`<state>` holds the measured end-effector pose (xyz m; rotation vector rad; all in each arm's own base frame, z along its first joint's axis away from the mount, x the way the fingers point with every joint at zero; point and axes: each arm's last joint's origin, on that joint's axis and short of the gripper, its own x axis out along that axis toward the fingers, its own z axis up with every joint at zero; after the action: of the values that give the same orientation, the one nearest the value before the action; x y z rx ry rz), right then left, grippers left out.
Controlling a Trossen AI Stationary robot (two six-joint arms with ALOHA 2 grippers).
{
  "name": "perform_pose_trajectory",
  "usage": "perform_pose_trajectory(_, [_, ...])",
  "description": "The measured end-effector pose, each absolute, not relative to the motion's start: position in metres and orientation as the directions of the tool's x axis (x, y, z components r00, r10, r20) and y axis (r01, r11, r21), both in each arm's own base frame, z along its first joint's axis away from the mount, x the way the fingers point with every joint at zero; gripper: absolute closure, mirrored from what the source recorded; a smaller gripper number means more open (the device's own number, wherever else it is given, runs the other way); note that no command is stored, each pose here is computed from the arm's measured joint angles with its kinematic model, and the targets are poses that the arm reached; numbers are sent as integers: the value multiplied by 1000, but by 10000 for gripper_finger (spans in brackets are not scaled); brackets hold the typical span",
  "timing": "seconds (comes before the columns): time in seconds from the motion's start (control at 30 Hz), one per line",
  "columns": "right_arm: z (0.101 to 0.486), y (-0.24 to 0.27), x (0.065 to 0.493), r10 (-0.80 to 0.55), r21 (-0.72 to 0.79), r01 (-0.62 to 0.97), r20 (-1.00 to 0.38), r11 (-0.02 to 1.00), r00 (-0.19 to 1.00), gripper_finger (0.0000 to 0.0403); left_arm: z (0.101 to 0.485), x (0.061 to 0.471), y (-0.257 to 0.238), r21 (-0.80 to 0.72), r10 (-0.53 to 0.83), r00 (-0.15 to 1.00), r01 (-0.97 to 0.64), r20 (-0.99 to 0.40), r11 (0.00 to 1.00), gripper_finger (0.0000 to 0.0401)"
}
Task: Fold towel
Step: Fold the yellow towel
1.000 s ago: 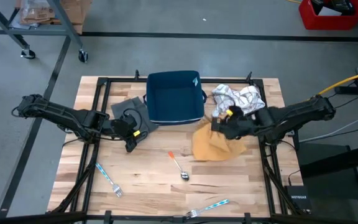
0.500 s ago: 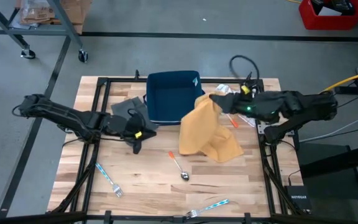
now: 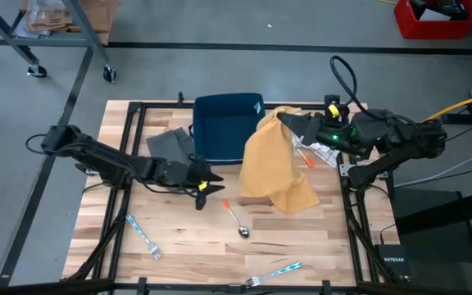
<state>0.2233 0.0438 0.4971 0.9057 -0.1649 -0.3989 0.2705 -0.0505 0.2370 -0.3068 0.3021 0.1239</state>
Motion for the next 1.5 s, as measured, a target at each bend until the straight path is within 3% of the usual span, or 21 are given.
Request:
perform_pose_trajectory(0.17, [496,46,231,-409,796,259,-16,547,913,398,233,288,-55,-265,63,979,-113,-192,958,249])
perform_pose_trajectory(0.47, [496,48,250,-546,806,294,43,513,837,398,213,300,-58,-85,64,973,-85,-222,993,253])
perform_pose_trajectory(0.8, [485,57,290,-617,780,321,104,537,780,398,240,301,-74,-44,6,997,-2,81,999,254])
perform_pose_trajectory(1.23, [468,53,346,-600,775,201,267,598,754,398,210,308,-93,-286,-42,998,30,-37,958,254])
perform_pose_trajectory(1.37, [462,50,355,-605,777,198,274,598,748,398,194,312,-101,-279,-51,997,32,-60,960,254])
perform_pose_trajectory(1.5, [458,52,360,-597,771,204,267,604,757,398,189,317,-95,-197,83,996,-86,-22,977,254])
